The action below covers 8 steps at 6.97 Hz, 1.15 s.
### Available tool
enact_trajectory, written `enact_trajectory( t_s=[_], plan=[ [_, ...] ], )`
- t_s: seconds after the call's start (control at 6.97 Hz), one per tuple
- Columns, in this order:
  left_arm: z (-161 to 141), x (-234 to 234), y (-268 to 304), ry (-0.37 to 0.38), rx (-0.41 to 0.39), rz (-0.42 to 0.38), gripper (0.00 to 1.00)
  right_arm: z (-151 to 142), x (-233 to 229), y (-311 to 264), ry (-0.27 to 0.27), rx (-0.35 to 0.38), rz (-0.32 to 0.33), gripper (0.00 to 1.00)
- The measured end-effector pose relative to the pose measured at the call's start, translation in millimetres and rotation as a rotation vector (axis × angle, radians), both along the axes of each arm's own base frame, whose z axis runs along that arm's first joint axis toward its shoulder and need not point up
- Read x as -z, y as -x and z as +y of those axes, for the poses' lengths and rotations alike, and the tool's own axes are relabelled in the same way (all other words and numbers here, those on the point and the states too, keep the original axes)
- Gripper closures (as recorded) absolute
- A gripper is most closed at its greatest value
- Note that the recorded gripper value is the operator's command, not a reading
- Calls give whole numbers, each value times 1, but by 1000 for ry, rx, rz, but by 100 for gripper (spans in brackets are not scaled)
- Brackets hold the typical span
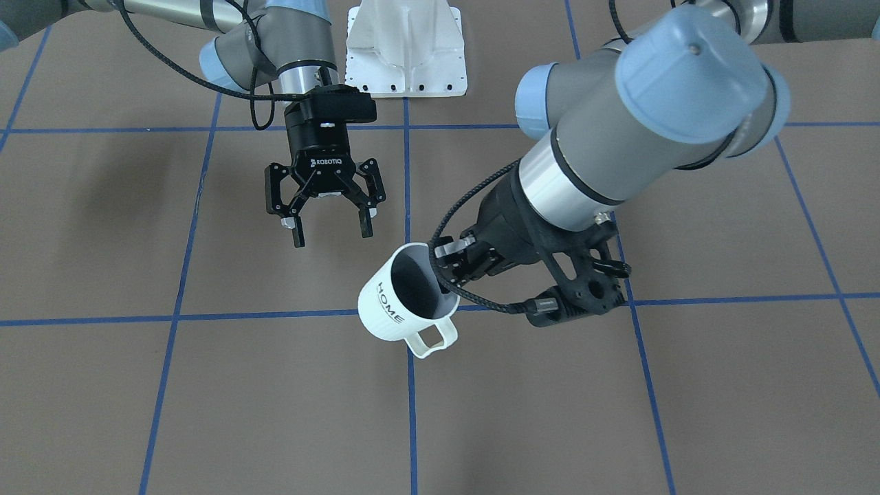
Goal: Left arm hands cup to right arm to dump lemon
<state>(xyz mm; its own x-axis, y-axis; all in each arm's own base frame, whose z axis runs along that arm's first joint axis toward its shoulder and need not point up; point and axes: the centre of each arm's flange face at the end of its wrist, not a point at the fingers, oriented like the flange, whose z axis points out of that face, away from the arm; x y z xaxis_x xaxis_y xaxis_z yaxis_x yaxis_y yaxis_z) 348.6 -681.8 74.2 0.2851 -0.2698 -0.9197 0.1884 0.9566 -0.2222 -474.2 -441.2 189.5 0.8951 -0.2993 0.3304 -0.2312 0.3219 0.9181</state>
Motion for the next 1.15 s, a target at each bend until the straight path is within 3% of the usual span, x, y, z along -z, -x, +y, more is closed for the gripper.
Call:
enact_trajectory(
  t_s=[0.29, 0.57, 0.86, 1.15],
  plan=[
    [-37, -52, 34, -16, 69, -80, 100, -31, 3, -30, 41, 44, -55, 0],
    [-59, -122, 70, -101, 94, -189, 100, -88, -4, -91, 135, 125, -119, 0],
    [-71, -205, 122, -202, 63, -301, 100, -135, -21, -155, 281, 243, -143, 0],
    [-66, -290, 175, -270, 4, -386, 100, -159, -41, -212, 457, 359, -174, 0]
  ],
)
